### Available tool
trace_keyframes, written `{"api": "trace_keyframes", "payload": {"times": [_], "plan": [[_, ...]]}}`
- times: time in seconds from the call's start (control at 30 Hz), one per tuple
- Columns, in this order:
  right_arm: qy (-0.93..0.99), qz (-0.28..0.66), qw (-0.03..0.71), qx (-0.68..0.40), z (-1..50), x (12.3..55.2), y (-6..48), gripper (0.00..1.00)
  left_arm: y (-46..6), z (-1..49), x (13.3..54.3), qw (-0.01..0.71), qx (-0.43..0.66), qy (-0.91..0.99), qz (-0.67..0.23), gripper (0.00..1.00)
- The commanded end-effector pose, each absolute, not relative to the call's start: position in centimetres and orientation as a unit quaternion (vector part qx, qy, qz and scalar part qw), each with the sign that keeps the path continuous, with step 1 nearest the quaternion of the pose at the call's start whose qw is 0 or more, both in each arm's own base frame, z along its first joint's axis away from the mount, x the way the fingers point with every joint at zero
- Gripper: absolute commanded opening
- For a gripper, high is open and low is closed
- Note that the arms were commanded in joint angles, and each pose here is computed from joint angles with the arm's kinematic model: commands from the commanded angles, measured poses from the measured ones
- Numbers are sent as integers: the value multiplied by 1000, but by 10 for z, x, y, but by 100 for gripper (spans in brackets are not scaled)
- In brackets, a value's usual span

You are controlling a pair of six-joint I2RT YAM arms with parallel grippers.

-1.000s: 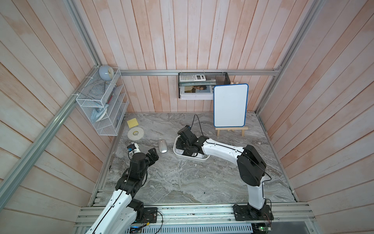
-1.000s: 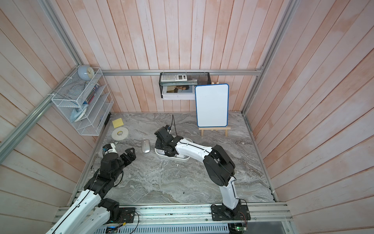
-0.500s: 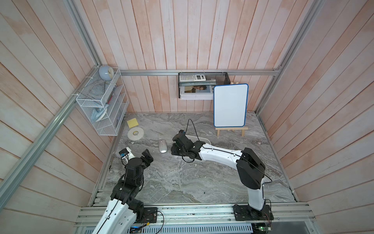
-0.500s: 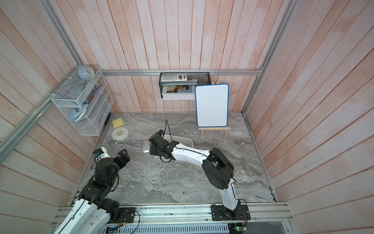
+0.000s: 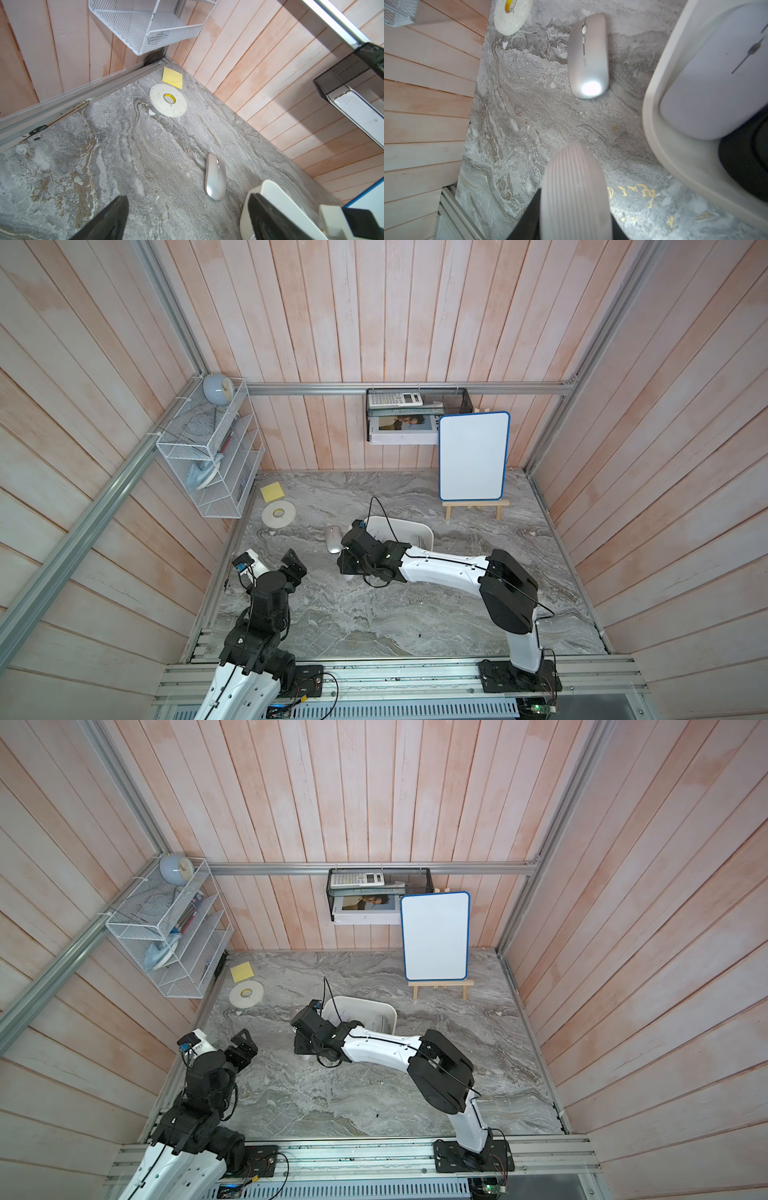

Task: Take out the mouse from the storage box
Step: Place the mouse at the center of the board.

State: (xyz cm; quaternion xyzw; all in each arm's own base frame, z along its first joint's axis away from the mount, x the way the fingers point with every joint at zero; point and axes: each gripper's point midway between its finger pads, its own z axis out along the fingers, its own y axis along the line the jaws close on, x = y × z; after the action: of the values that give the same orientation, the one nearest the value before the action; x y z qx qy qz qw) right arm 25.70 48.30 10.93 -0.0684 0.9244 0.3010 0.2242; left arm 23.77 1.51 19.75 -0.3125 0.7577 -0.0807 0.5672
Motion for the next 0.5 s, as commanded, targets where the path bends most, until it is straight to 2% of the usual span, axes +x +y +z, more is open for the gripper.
{"api": "trace_keyframes", "payload": {"times": [0.0, 0.47], "plan": [[924, 307, 217, -72, 101, 252, 496, 24, 29, 200, 228, 574, -334, 746, -58, 96], [930, 311, 173, -94, 69, 235, 526, 24, 35, 204, 221, 583, -345, 734, -56, 98]]}}
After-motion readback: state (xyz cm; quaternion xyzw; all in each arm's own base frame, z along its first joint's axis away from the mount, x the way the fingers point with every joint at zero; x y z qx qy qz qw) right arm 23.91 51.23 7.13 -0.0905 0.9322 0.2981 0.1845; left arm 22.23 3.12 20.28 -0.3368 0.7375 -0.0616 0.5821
